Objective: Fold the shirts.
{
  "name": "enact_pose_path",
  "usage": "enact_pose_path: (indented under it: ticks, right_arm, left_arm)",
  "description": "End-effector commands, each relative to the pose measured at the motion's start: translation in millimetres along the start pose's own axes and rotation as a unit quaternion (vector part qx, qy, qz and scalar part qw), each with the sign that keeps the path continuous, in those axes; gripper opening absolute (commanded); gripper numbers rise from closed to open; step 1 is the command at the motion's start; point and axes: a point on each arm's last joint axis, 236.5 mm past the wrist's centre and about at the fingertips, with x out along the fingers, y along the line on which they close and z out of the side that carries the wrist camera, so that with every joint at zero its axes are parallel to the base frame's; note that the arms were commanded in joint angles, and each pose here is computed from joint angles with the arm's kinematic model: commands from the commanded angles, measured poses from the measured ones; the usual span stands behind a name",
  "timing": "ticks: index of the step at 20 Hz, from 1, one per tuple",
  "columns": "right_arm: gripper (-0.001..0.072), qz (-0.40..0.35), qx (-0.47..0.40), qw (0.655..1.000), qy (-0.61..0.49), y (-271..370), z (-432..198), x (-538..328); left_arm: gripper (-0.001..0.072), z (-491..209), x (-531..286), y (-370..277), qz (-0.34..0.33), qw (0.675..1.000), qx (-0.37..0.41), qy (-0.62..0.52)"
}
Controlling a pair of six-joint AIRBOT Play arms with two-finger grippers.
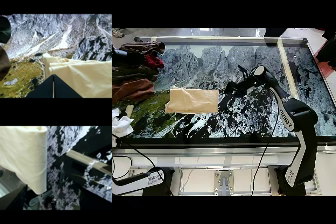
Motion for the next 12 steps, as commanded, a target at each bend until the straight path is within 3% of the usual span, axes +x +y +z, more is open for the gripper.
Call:
enact_pose_path:
  ticks: [1, 3, 7, 8, 11, 12]
  right_arm:
    - [0.0689, 0.064, 0.016, 0.998, 0.022, 11, -14, 42]
    - [0.0624, 0.082, 0.004, 0.997, 0.001, 29, -9, 68]
    - [0.061, 0.128, 0.0, 0.991, -0.037, 71, -1, 97]
    - [0.055, 0.127, 0.0, 0.991, -0.048, 75, 2, 101]
    - [0.0028, 0.13, -0.01, 0.989, -0.069, 88, 14, 100]
    - [0.0015, 0.135, -0.015, 0.988, -0.074, 93, 20, 91]
  left_arm:
    - [0.0016, -1, 2, 0, -0.001, 1.0, 0.0, 0.002]
    - [0.0016, -1, 2, 0, -0.001, 1.0, 0.0, 0.002]
    - [0.0016, -1, 2, 0, -0.001, 1.0, 0.0, 0.002]
    - [0.0016, -1, 2, 0, -0.001, 1.0, 0.0, 0.002]
    - [0.0016, -1, 2, 0, -0.001, 1.0, 0.0, 0.002]
    - [0.0016, -1, 2, 0, -0.001, 1.0, 0.0, 0.002]
